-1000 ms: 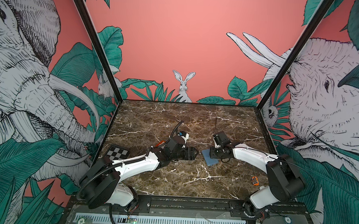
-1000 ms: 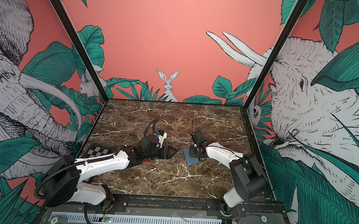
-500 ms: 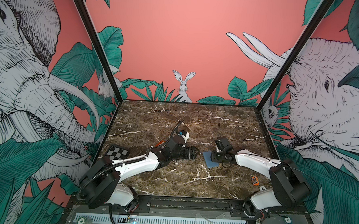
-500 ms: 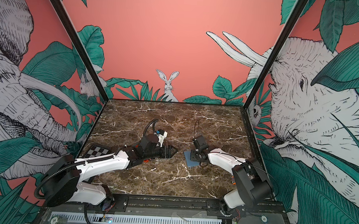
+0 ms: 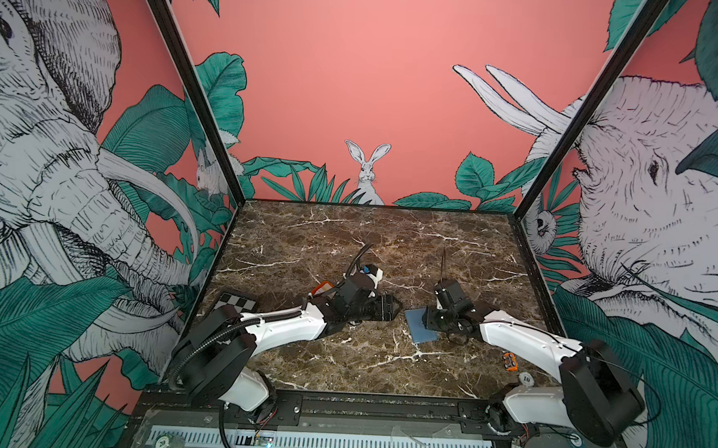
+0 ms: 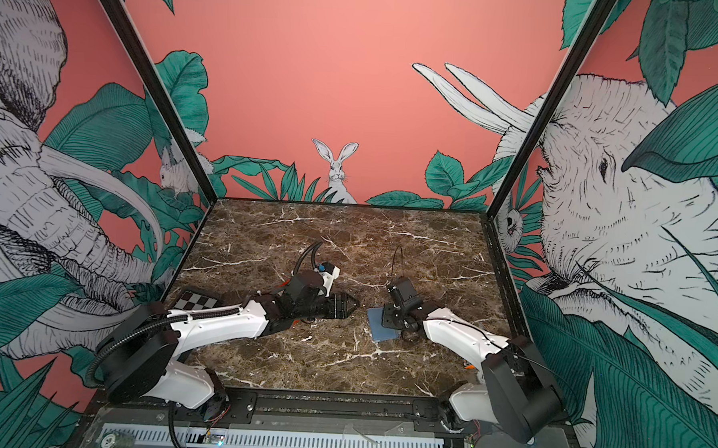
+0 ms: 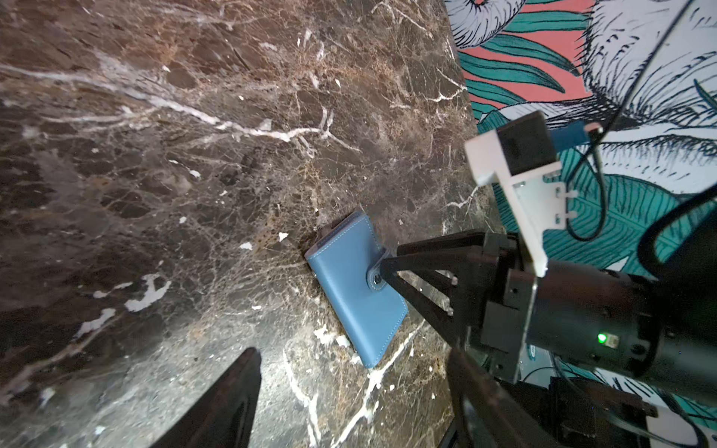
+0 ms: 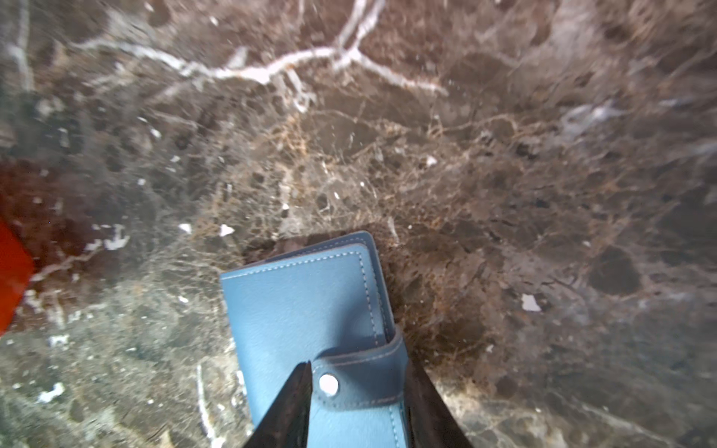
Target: Put the credit cards into the card holder
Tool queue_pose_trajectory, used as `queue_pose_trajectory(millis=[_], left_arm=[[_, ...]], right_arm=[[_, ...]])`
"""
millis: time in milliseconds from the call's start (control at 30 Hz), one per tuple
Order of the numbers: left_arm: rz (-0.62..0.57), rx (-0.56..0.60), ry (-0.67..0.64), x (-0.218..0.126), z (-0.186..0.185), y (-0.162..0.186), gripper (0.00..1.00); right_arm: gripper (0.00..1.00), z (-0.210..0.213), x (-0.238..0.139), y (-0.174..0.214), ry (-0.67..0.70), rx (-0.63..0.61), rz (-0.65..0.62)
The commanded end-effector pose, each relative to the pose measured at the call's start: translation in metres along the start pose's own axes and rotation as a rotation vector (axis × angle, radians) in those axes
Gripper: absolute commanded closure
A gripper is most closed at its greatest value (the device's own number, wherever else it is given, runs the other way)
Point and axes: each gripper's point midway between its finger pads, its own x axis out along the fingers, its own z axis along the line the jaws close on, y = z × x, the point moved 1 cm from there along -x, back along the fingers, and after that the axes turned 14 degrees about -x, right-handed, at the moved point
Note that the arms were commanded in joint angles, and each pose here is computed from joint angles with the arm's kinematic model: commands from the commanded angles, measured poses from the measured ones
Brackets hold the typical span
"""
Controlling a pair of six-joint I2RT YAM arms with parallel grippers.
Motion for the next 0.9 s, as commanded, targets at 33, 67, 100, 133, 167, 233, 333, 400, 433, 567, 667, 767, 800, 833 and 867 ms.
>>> queue_pose_trajectory(millis=[33, 67, 100, 133, 167, 233, 333, 400, 433, 567, 667, 767, 800, 833, 867], left_arm=[[0.029, -0.036, 0.029, 0.01, 0.001, 0.009, 0.24], [0.035, -0.035, 0.03, 0.013, 0.0, 0.01, 0.25], [0.037, -0.036, 0.027, 0.014, 0.0, 0.011, 0.25], [0.039, -0.037, 0.022, 0.016, 0.0, 0.011, 0.25], [0.042, -0.039, 0.017, 0.019, 0.0, 0.012, 0.26], [0.049, -0.043, 0.0, 0.024, 0.002, 0.014, 0.27], [0.057, -0.047, -0.009, 0.031, 0.003, 0.017, 0.29], [0.064, -0.054, -0.015, 0.036, 0.004, 0.019, 0.3], [0.068, -0.061, -0.016, 0.038, 0.006, 0.02, 0.31], [0.086, -0.086, -0.01, 0.049, 0.008, 0.025, 0.33], [0.099, -0.097, -0.015, 0.055, 0.01, 0.028, 0.34], [0.108, -0.107, -0.025, 0.061, 0.012, 0.031, 0.36], [0.107, -0.111, -0.028, 0.062, 0.012, 0.03, 0.37], [0.108, -0.116, -0.034, 0.064, 0.014, 0.031, 0.37], [0.108, -0.12, -0.037, 0.066, 0.015, 0.031, 0.37]], right_arm=[[0.59, -0.003, -0.015, -0.005, 0.028, -0.034, -0.02], [0.59, -0.003, -0.017, -0.005, 0.028, -0.041, -0.016], [0.59, -0.003, -0.017, -0.005, 0.03, -0.047, -0.012], [0.6, -0.004, -0.018, -0.005, 0.035, -0.053, -0.006], [0.62, -0.006, -0.017, -0.003, 0.042, -0.051, 0.0], [0.67, -0.009, -0.016, 0.003, 0.048, -0.046, 0.018], [0.7, -0.008, -0.012, 0.011, 0.03, -0.027, 0.03], [0.71, -0.01, -0.011, 0.016, 0.029, -0.018, 0.032], [0.72, -0.011, -0.011, 0.018, 0.031, -0.017, 0.034], [0.75, -0.014, -0.008, 0.025, 0.041, -0.011, 0.056], [0.77, -0.016, -0.006, 0.029, 0.045, -0.005, 0.07], [0.79, -0.015, -0.005, 0.027, 0.039, 0.0, 0.063], [0.8, -0.015, -0.004, 0.025, 0.034, 0.001, 0.06], [0.81, -0.014, -0.004, 0.024, 0.031, 0.002, 0.062], [0.82, -0.013, -0.003, 0.023, 0.026, 0.002, 0.061]])
